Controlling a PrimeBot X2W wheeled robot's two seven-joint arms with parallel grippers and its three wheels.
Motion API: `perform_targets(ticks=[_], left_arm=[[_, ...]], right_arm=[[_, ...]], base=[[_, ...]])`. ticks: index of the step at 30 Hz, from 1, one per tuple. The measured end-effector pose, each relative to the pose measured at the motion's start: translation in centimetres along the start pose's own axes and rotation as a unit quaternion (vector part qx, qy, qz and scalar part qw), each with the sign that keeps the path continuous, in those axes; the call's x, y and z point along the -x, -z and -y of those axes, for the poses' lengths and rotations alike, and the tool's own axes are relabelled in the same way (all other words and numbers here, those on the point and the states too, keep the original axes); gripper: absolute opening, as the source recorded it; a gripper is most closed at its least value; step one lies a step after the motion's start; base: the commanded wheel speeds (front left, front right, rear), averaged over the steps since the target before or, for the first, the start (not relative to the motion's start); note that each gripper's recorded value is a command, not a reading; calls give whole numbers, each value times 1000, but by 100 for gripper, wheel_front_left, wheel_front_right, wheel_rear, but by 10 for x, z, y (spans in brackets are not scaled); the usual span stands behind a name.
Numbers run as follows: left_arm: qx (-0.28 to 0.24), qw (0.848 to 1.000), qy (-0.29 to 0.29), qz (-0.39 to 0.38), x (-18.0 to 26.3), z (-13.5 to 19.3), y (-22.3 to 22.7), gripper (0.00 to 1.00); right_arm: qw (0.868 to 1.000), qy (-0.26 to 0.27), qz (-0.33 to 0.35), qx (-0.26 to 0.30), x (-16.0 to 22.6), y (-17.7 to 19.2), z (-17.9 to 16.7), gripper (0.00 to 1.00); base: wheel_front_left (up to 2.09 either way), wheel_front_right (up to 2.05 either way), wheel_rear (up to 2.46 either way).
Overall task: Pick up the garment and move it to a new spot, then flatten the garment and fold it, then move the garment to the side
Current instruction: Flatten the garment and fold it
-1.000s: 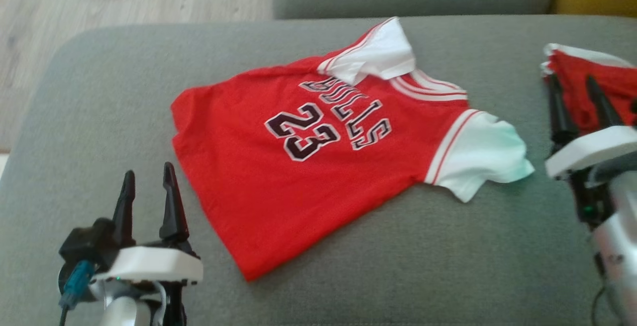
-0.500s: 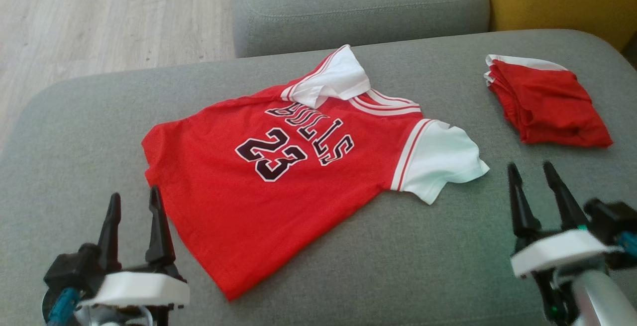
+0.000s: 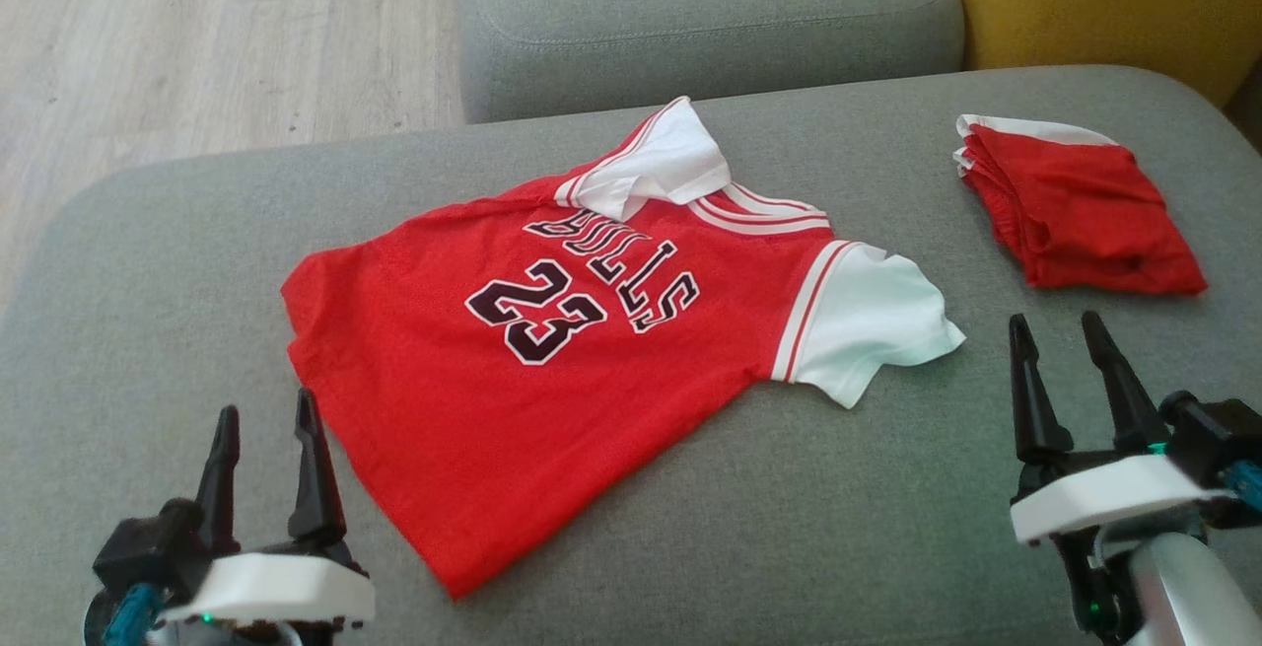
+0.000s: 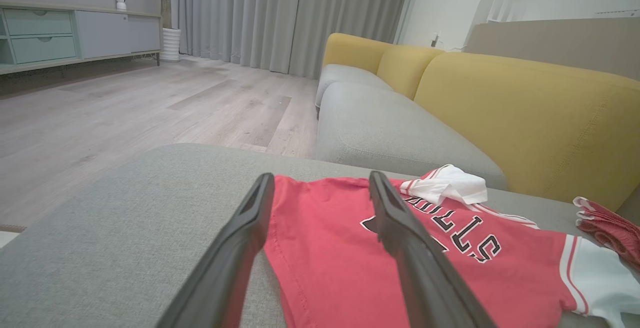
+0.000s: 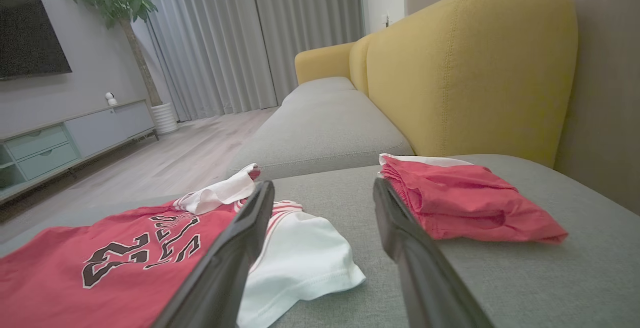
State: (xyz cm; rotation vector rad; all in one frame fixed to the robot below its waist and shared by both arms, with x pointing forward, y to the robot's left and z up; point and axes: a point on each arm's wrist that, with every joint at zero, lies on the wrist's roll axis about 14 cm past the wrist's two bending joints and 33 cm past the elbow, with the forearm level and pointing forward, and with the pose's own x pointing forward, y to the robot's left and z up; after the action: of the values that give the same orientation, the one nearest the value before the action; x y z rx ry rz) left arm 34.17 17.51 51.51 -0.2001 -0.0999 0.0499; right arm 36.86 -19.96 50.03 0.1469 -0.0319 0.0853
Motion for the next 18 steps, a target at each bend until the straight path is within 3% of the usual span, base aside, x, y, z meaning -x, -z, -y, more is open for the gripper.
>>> perform_targets(ticks=[12,18], left_arm=[[0,1000,2,-14,1,0,9,100],[35,985,60,-155,15,33,67,100]], right_arm=[[1000,-13,-13,1,-4,5,-8,100],[996,-28,-84,10,-24,20,-5,100]], base=[[0,0,0],[0,0,0]])
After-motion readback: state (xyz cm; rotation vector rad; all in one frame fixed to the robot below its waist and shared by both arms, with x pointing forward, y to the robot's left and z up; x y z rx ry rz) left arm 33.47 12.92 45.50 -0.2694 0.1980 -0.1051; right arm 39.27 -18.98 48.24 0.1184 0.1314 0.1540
